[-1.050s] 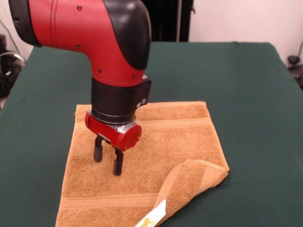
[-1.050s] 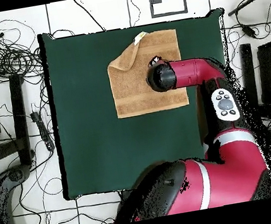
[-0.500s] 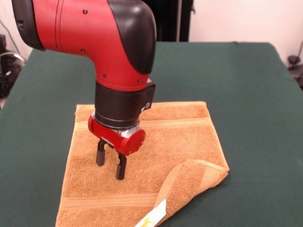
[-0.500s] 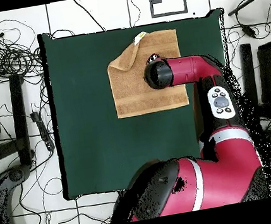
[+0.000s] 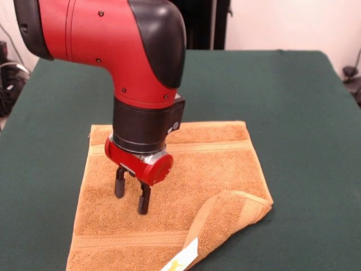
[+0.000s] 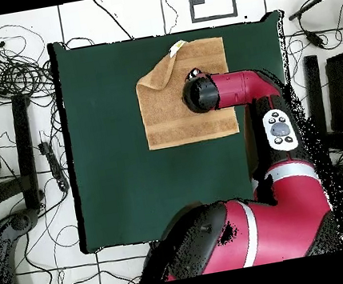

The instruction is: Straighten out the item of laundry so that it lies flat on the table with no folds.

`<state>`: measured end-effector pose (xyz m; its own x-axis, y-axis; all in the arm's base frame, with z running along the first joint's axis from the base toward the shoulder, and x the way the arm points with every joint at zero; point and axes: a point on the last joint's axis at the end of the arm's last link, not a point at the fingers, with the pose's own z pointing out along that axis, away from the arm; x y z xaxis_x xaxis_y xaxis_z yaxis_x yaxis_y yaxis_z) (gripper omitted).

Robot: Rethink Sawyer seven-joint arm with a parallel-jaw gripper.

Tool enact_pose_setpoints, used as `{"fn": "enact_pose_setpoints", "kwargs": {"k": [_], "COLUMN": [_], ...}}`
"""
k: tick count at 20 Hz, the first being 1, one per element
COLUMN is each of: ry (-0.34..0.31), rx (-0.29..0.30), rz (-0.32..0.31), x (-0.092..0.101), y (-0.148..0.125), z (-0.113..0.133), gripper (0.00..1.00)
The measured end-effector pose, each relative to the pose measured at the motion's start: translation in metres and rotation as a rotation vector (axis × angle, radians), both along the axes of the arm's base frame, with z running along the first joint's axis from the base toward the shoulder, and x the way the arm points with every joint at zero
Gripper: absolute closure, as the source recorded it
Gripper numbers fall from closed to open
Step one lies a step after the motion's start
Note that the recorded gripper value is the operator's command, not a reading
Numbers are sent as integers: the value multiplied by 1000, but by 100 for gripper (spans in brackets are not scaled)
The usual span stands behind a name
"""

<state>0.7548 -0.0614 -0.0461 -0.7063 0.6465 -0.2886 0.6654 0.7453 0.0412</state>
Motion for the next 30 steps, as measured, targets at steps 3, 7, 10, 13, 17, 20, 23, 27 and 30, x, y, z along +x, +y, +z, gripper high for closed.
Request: {"fn": "enact_pose_setpoints", "kwargs": {"k": [3,7,10,13,17,20,23,27,30], "ry": [-3,-12,-31,-57,-98,-115,-121,-118,-112], "rx": [2,4,1,-6,-18,-22,-21,-18,-15], "rz": [-4,-19,-29,-40,-50,-51,-53,-56,-56], "x": [1,2,6,12,22,27,29,28,27], "y": [-2,-8,-14,-23,-33,-34,-34,-33,-33], "z": [4,21,44,68,99,110,115,113,109], "gripper": [0,0,0,0,0,0,0,0,0]}}
